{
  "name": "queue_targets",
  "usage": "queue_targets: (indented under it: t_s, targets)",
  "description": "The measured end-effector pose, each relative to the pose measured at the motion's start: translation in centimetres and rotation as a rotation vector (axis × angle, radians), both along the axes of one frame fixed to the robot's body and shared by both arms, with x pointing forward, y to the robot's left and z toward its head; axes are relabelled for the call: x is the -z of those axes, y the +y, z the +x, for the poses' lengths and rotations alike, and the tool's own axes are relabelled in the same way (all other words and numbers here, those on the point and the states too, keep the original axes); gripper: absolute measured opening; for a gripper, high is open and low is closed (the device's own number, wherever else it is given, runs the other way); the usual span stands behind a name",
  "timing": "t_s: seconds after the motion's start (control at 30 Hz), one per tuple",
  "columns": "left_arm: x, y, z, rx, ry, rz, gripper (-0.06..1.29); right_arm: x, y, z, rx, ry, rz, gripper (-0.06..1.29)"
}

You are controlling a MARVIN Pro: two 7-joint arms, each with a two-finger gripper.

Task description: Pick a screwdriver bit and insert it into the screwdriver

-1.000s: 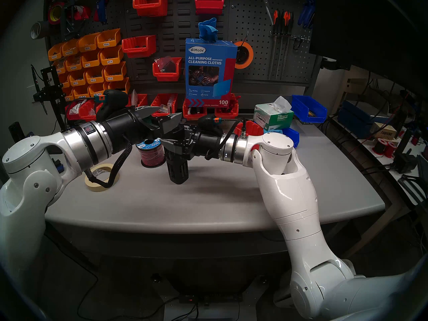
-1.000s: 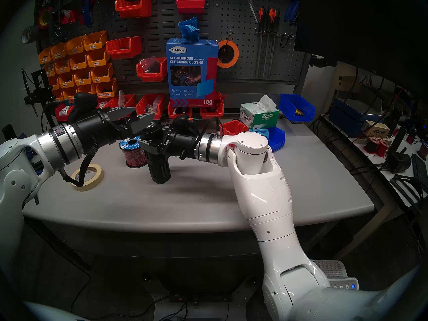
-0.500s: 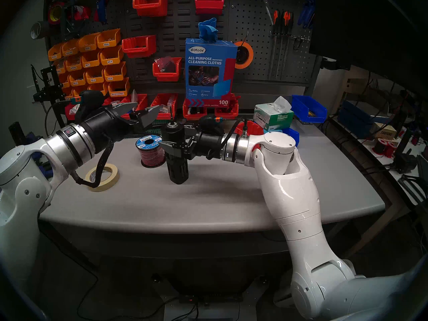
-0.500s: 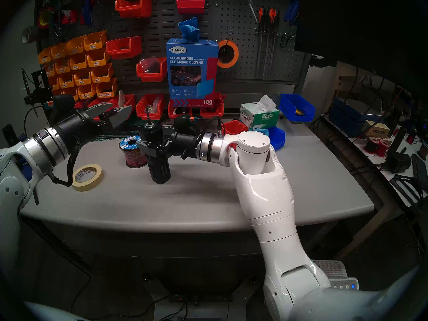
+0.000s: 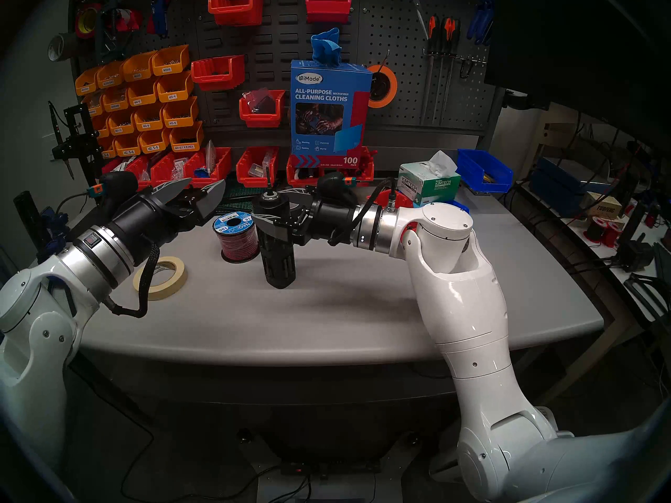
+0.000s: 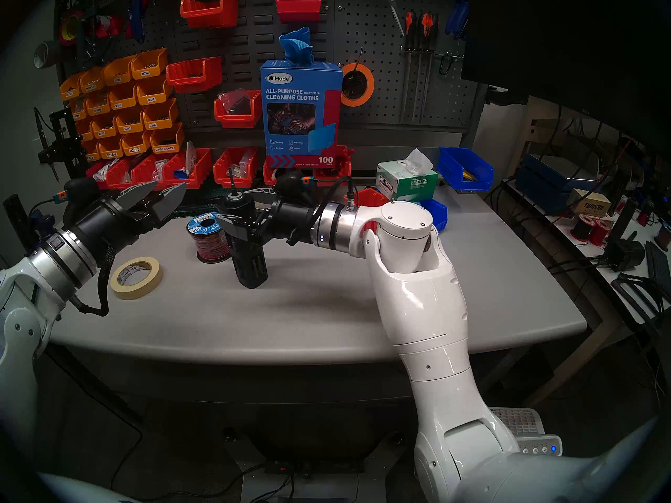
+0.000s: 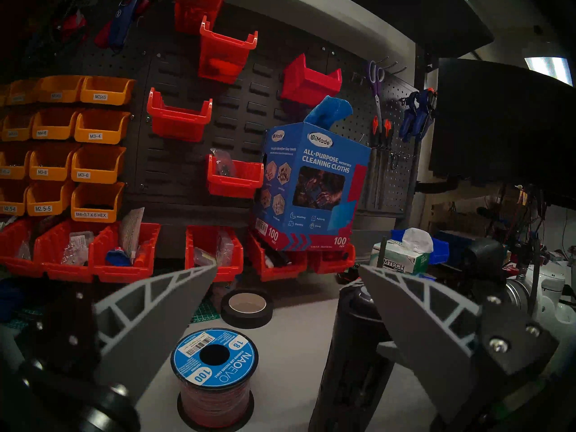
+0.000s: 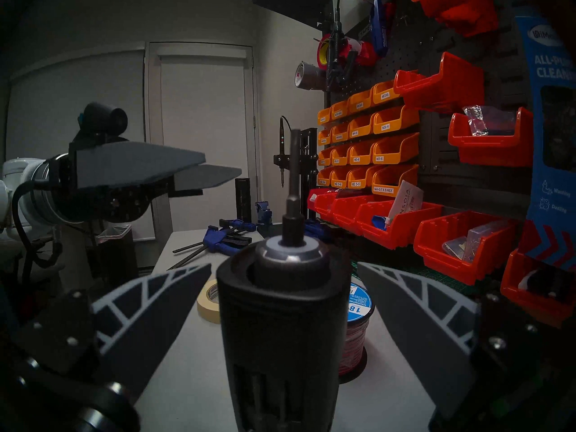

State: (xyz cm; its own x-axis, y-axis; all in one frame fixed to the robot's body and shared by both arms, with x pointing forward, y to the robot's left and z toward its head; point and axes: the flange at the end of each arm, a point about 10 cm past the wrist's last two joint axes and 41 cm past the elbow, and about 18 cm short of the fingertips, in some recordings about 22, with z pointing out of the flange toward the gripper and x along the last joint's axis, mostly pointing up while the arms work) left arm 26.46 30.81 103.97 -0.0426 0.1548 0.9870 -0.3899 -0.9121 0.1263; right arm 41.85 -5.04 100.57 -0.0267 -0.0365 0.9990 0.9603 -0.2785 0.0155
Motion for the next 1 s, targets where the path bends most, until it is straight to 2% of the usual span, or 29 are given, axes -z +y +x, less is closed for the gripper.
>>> queue_targets:
  t_s: [0.4,0.73,0.93,1.0]
  targets:
    - [2.1,0.3,-1.1,-0.032,0.009,0.006,1.23,-1.7,-0.8,-0.8,0.007,-0.046,0.028,1.21]
    - [3.9,0.0,-1.3,-0.082,0.023,0.031,1.23,-3.2,-1.4,-2.6,-0.002,-0.089,0.055,1.21]
    - [4.8,-0.1,-1.3,-0.132,0.034,0.049,1.23,-3.7,-2.7,-3.6,0.042,-0.109,0.070,1.21]
    - [5.2,-0.2,-1.3,-0.158,0.037,0.062,1.23,-4.0,-3.8,-4.1,0.080,-0.117,0.078,1.21]
